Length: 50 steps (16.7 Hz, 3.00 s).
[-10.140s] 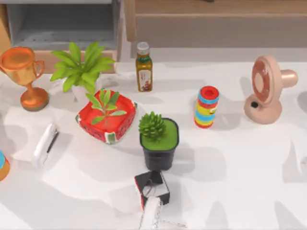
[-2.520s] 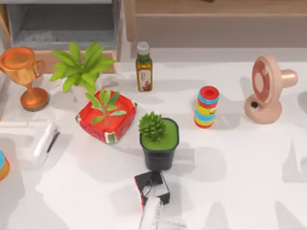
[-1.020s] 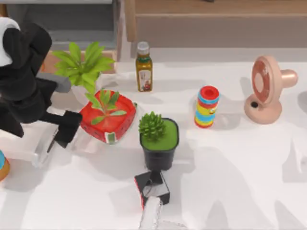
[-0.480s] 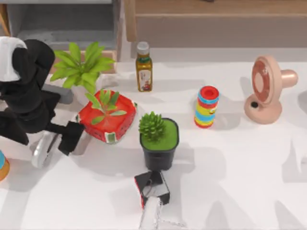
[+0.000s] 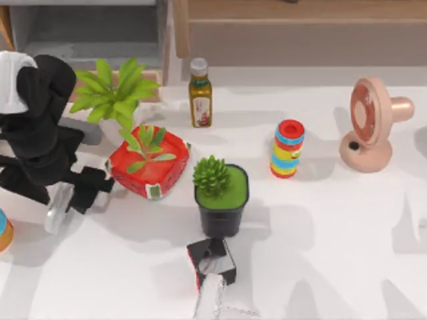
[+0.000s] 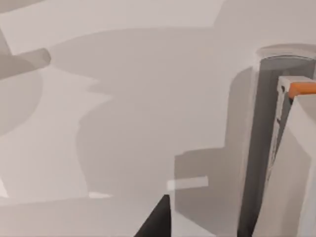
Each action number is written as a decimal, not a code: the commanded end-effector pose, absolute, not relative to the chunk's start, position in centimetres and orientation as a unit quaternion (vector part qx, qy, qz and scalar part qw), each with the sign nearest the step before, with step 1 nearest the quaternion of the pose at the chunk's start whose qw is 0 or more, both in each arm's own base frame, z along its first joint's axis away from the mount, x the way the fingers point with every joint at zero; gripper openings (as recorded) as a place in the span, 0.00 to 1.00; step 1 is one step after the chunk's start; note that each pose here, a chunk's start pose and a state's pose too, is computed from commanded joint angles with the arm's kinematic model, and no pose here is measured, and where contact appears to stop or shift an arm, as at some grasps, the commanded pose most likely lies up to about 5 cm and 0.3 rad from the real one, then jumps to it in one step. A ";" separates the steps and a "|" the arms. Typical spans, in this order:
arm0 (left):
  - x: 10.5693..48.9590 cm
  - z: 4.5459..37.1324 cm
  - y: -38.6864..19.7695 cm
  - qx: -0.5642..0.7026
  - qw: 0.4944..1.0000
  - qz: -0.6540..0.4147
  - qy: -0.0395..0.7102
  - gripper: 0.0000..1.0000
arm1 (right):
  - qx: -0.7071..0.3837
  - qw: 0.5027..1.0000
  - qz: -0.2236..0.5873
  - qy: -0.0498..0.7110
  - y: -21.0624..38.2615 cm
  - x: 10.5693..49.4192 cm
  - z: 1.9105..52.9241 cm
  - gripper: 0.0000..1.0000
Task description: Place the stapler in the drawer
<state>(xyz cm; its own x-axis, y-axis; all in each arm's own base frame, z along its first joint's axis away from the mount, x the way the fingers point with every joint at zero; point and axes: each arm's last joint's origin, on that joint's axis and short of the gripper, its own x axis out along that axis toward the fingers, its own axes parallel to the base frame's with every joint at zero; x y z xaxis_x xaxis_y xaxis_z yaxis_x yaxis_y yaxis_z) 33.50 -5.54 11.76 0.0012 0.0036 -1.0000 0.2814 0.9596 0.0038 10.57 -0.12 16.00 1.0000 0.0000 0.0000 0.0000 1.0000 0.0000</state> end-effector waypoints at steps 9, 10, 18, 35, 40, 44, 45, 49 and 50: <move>33.5 11.8 -5.5 0.102 0.700 -0.099 0.700 0.00 | 0.000 1.000 0.000 0.000 -0.1 10.6 16.0 1.00; 33.5 11.8 -5.5 0.102 0.700 -0.099 0.700 0.00 | 0.000 1.000 0.000 0.000 -0.1 10.6 16.0 1.00; 33.2 12.2 -5.4 0.099 0.698 -0.094 0.703 0.00 | 0.000 1.000 0.000 0.000 -0.1 10.6 16.0 1.00; 33.8 20.0 -6.0 0.113 0.730 -0.109 0.665 0.00 | 0.000 1.000 0.000 0.000 -0.1 10.6 16.0 1.00; 36.8 27.8 -1.3 0.098 0.787 -0.069 0.605 0.00 | 0.000 1.000 0.000 0.000 -0.1 10.6 16.0 1.00; 40.4 29.8 6.3 0.077 0.804 -0.005 0.590 0.00 | 0.000 1.000 0.000 0.000 -0.1 10.6 16.0 1.00; 41.2 29.8 8.1 0.072 0.805 0.009 0.588 0.00 | 0.000 1.000 0.000 0.000 -0.1 10.6 16.0 1.00; 44.3 27.6 14.3 0.049 0.800 0.044 0.597 0.00 | 0.000 1.000 0.000 0.000 -0.1 10.6 16.0 1.00; 45.0 26.5 15.3 0.044 0.794 0.045 0.605 0.00 | 0.000 1.000 0.000 0.000 -0.1 10.6 16.0 1.00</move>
<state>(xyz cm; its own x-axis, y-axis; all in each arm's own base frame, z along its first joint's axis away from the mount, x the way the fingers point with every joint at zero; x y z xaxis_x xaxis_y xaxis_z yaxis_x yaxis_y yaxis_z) 45.04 15.34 26.54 0.2649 0.1245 -0.9562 -0.0192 0.9921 0.1238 10.57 -0.12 16.00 1.0000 0.0000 0.0000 0.0000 1.0000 0.0000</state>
